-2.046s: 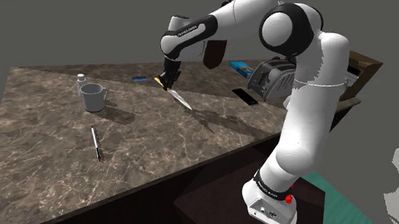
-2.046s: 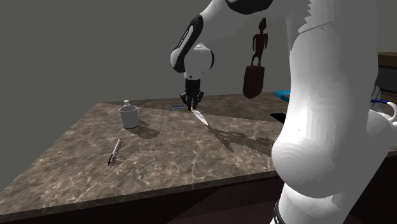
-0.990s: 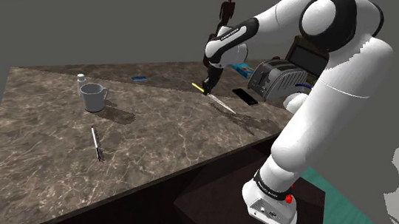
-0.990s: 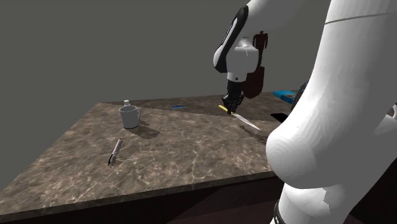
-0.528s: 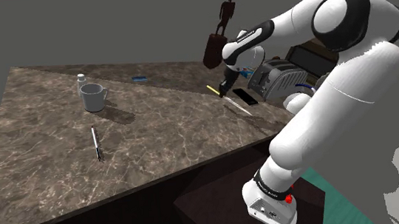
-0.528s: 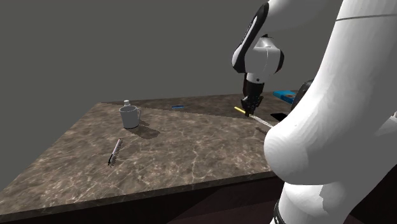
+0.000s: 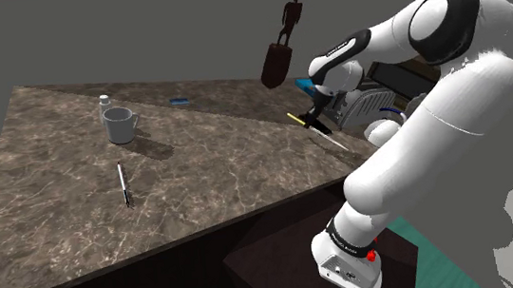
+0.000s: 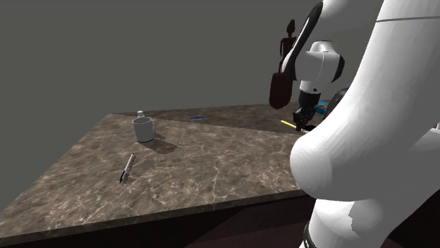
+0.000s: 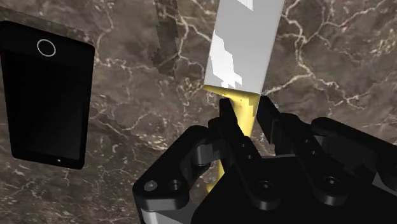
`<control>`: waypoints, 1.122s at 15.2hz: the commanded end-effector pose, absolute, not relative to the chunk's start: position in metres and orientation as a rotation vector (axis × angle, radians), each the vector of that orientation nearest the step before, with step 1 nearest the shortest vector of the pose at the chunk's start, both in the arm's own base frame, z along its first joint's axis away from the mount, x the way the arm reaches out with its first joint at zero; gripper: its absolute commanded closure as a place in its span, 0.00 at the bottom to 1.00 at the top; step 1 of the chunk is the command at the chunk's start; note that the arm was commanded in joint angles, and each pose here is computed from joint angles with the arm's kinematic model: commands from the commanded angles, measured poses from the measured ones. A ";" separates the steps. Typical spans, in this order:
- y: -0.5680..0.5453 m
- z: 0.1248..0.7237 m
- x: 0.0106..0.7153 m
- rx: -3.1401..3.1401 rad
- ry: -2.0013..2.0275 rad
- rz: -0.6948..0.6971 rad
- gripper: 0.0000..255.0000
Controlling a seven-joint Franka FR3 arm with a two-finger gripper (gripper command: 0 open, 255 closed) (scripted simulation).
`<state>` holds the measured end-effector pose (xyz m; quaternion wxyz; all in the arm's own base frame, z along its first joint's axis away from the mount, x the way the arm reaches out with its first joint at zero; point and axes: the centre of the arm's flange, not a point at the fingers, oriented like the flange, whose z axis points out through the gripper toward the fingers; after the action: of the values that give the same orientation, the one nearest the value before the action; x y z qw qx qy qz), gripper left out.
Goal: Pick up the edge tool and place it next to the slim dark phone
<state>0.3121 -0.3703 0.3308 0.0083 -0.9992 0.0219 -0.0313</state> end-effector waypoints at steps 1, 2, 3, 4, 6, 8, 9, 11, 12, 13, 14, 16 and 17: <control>-0.390 0.331 0.289 -3.123 0.066 -0.098 1.00; -0.399 0.331 0.279 -3.123 0.066 -0.098 1.00; -0.408 0.331 0.269 -3.123 0.066 -0.098 1.00; -0.416 0.331 0.259 -3.123 0.066 -0.098 1.00; -0.433 0.331 0.239 -3.123 0.066 -0.098 1.00; -0.451 0.332 0.219 -3.123 0.066 -0.098 1.00; -0.459 0.332 0.209 -3.123 0.066 -0.098 1.00; -0.476 0.332 0.189 -3.123 0.066 -0.098 1.00; -0.482 0.332 0.183 -3.123 0.066 -0.098 1.00; -0.482 0.326 0.183 -3.123 0.066 -0.098 1.00; -0.482 0.321 0.183 -3.123 0.066 -0.098 1.00; -0.482 0.311 0.183 -3.123 0.066 -0.098 1.00; -0.482 0.305 0.183 -3.123 0.066 -0.098 1.00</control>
<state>0.1835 -0.4811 0.3101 0.0086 -0.9993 0.0211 -0.0312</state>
